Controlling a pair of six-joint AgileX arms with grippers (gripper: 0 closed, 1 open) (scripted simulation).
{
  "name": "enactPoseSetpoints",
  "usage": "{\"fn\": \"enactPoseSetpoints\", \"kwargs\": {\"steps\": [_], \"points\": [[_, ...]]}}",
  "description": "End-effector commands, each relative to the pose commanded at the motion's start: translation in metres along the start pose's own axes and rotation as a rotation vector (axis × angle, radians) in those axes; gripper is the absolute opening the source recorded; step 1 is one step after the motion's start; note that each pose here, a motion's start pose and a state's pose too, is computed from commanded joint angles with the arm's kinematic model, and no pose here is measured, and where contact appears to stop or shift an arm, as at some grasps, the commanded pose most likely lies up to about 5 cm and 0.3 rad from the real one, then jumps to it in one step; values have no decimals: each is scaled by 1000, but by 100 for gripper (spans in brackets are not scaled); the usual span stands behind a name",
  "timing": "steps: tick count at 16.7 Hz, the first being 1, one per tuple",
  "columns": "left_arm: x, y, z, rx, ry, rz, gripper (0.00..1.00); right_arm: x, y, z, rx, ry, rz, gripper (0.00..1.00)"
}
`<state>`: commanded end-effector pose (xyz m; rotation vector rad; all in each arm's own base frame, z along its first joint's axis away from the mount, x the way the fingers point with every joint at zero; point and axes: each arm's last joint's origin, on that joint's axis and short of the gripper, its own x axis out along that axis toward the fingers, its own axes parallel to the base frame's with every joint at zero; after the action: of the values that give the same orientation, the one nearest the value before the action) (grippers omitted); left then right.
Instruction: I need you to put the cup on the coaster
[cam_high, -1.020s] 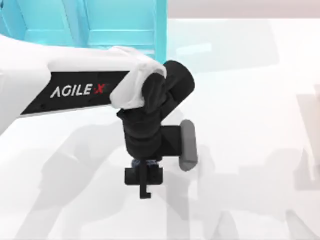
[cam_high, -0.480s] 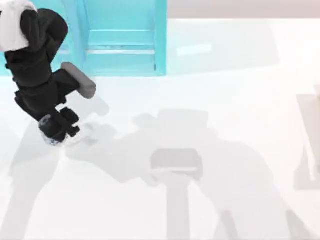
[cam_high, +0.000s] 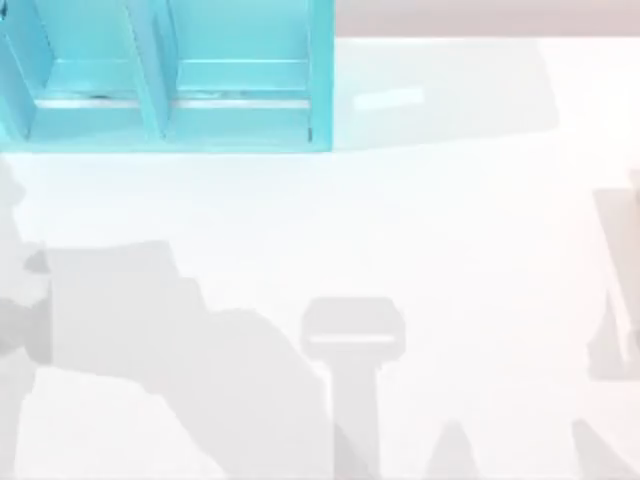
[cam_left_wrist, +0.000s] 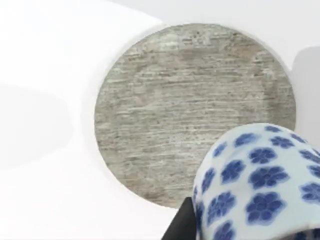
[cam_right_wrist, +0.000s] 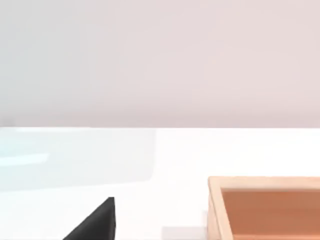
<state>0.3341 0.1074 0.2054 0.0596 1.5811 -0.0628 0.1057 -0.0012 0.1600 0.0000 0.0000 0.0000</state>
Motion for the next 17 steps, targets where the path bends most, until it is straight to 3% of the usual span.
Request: {"fn": "enactPoseSetpoints", "kwargs": {"steps": [2,7,14,17], "points": [[-4,10,-6,-55,-6,0,0,0,0,0,0,0,0,100],[-1,10,-5,-50,0,-1,0,0,0,0,0,0,0,100],[54,11,-5,-56,-10,3,0,0,0,0,0,0,0,100],[61,11,-6,-58,-6,0,0,0,0,0,0,0,0,100]]}}
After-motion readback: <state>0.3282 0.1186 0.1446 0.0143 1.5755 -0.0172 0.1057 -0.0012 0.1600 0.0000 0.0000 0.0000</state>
